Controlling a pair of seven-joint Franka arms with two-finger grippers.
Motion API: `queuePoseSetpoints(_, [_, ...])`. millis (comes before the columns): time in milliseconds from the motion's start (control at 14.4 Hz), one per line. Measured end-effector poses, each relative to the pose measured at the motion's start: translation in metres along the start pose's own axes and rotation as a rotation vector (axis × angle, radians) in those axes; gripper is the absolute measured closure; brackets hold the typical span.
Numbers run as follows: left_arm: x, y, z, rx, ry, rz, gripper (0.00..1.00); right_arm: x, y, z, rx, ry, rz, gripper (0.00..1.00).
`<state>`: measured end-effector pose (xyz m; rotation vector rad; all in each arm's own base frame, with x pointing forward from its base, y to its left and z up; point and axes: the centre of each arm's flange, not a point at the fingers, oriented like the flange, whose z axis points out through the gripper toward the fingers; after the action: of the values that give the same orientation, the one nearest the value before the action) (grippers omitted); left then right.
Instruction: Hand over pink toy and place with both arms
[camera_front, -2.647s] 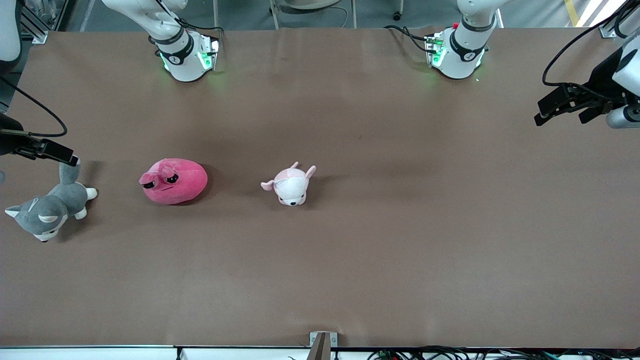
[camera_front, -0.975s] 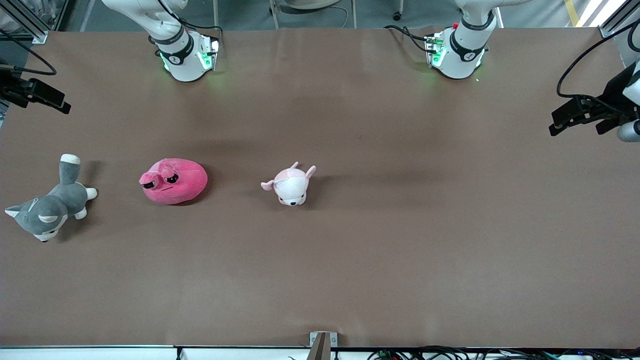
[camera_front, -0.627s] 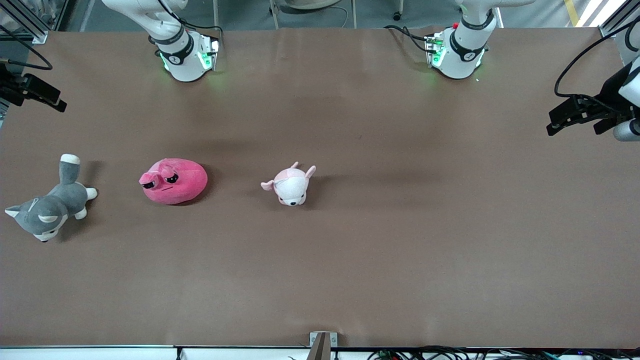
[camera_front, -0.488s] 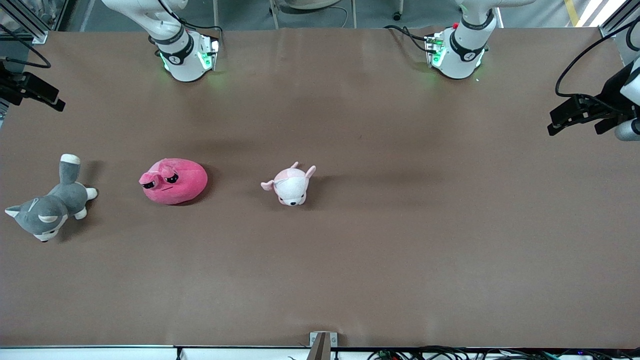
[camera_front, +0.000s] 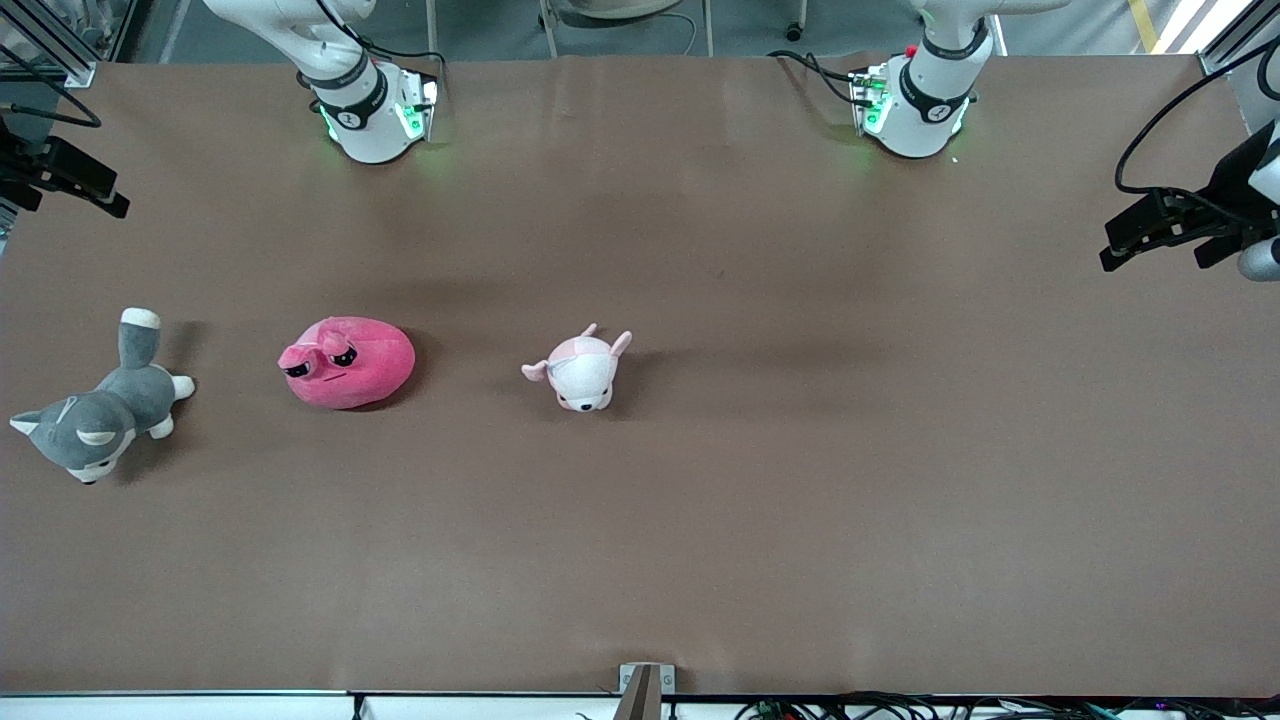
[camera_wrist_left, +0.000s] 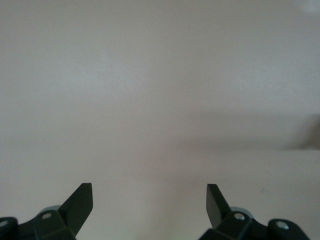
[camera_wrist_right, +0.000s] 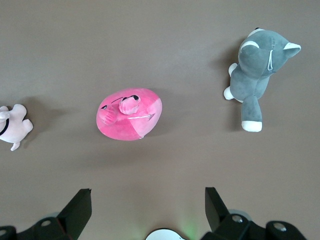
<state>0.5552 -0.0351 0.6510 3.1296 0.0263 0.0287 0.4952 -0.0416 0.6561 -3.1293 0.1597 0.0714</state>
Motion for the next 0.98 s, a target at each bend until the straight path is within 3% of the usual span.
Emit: queuePoseSetpoints(975, [-0.0002, 0.0027, 0.0000, 0.000, 0.000, 0.005, 0.00, -0.0033, -0.0048, 0.0001, 0.001, -0.015, -0.016, 0.00])
